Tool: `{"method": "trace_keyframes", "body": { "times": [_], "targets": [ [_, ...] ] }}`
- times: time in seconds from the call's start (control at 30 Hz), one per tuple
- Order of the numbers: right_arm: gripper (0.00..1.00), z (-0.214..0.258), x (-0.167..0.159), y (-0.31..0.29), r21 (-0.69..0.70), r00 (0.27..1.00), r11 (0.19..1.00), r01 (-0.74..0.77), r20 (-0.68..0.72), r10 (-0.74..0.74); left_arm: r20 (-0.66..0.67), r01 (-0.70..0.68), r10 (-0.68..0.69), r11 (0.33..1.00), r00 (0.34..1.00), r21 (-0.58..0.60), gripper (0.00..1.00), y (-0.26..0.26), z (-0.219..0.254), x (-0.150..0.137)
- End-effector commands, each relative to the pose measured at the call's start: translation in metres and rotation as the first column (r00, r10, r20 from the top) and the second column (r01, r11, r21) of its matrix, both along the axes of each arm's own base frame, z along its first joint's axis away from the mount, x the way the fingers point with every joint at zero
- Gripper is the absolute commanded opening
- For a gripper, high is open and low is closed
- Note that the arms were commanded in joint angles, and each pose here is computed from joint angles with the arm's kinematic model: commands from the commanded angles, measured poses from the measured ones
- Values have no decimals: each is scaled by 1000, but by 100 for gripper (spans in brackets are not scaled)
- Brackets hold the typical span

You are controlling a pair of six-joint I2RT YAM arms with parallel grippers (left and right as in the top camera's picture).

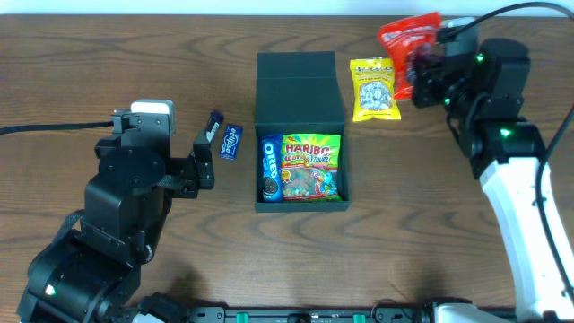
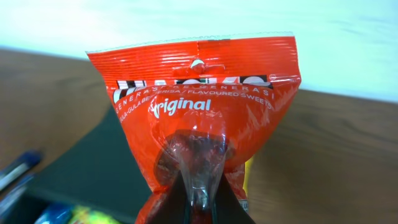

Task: Pack container
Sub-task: 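Carry the red bag over the box and lower it inside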

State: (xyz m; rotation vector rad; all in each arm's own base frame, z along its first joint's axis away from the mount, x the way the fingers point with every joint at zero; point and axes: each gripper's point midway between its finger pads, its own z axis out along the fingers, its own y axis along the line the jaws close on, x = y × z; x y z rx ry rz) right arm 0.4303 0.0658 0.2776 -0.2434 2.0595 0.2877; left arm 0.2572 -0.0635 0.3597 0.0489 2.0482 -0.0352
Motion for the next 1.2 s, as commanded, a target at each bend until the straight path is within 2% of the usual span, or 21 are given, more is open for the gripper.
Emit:
{"method": "trace_keyframes", "body": {
  "times": [0.0, 0.2, 0.47, 0.9, 1.17],
  "targets": [
    [2, 11, -18, 38, -23, 984, 984, -174, 31, 175, 23, -13, 13, 1000, 1000, 14, 95, 5, 8, -1],
    [2, -9, -48, 84, -82, 930, 927, -367, -41, 365, 23, -13, 13, 1000, 1000, 14, 95, 5, 8, -1],
    [1, -29, -82, 133, -234, 780, 750, -619, -72, 621, 23, -13, 13, 1000, 1000, 14, 95, 5, 9, -1],
    [1, -100, -90, 174, -164, 589, 566, -808, -186, 787, 23, -13, 12, 1000, 1000, 14, 95, 5, 8, -1],
    [1, -153, -93, 174, -198, 466, 425, -883, -275, 841, 23, -13, 13, 1000, 1000, 14, 95, 5, 8, -1]
  ]
}}
